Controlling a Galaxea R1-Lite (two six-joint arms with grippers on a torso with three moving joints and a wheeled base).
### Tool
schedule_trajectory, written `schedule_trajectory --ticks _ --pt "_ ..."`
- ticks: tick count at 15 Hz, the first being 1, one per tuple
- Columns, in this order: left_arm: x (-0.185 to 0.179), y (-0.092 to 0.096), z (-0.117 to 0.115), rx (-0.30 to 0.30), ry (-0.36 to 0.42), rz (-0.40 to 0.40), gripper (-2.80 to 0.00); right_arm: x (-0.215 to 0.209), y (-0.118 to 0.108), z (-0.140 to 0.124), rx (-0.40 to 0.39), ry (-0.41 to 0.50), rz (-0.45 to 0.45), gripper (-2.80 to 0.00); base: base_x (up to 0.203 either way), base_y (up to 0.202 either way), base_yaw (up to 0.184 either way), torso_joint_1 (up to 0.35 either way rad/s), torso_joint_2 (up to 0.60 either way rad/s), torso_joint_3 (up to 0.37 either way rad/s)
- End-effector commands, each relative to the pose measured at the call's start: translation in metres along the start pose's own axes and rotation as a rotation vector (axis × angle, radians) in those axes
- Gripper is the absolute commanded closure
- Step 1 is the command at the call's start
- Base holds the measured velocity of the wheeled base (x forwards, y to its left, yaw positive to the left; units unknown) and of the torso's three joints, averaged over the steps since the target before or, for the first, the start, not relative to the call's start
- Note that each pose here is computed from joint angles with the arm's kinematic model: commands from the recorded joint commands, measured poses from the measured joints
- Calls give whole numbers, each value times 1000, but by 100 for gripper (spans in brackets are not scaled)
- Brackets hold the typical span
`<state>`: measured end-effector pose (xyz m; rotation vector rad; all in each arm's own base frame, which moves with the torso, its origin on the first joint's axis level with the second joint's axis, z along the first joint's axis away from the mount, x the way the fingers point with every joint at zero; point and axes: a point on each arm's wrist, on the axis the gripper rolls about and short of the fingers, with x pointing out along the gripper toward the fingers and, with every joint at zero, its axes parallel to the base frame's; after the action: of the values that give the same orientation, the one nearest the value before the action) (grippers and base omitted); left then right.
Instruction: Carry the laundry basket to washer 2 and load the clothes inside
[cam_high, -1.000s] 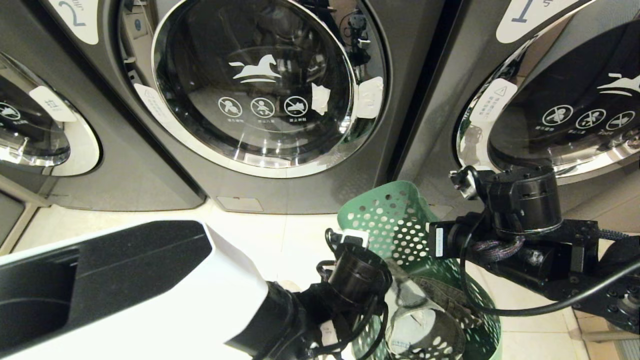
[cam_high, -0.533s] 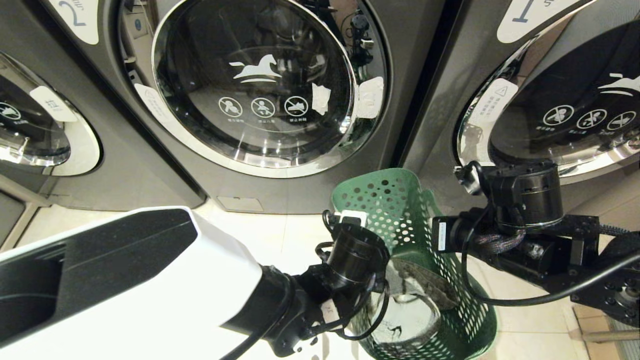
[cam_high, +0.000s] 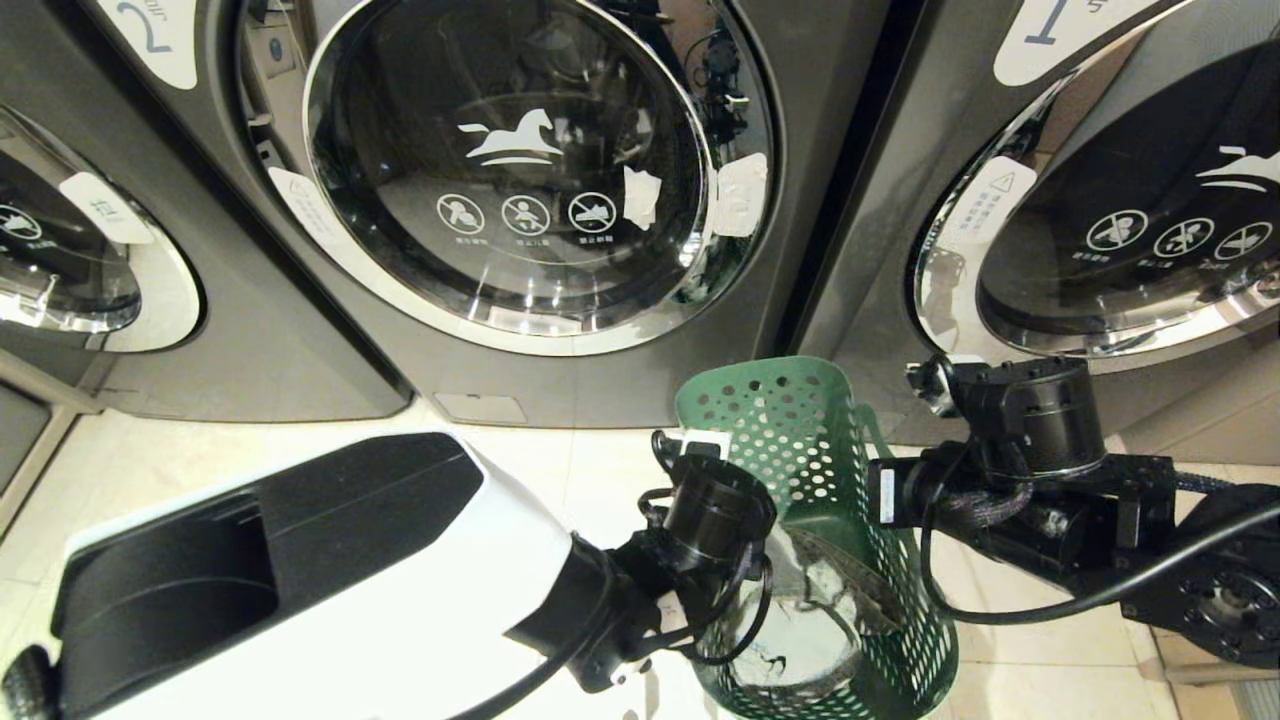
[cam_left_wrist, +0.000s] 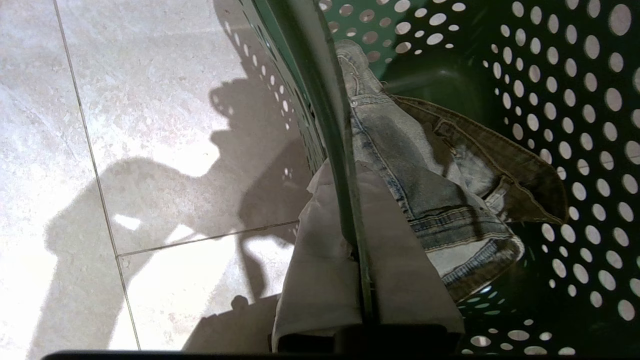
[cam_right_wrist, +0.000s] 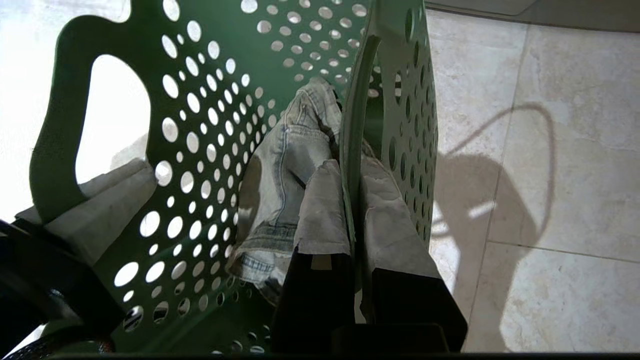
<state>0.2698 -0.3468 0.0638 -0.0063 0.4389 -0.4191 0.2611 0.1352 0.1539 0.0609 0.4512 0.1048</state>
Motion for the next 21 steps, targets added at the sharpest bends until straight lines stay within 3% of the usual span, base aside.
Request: schedule_trajectory --ticks 1,6,8,13,18,21 --pt "10 -1 -9 9 11 10 0 11 -2 -10 -5 21 -18 0 0 0 0 0 0 0" --pt "45 0 -11 35 -21 39 0 51 -8 -42 -4 18 -67 0 0 0 0 0 0 0" --pt "57 9 -11 75 -28 63 0 66 -7 -48 2 0 -69 0 0 0 0 0 0 0" --pt "83 12 -15 94 -49 87 0 106 -9 -72 -52 -15 -87 0 0 0 0 0 0 0" --pt "94 11 -27 122 -42 90 0 122 -15 -81 -97 -4 -103 0 0 0 0 0 0 0" --pt "100 15 -35 122 -31 115 0 123 -14 -77 -89 -46 -58 0 0 0 0 0 0 0"
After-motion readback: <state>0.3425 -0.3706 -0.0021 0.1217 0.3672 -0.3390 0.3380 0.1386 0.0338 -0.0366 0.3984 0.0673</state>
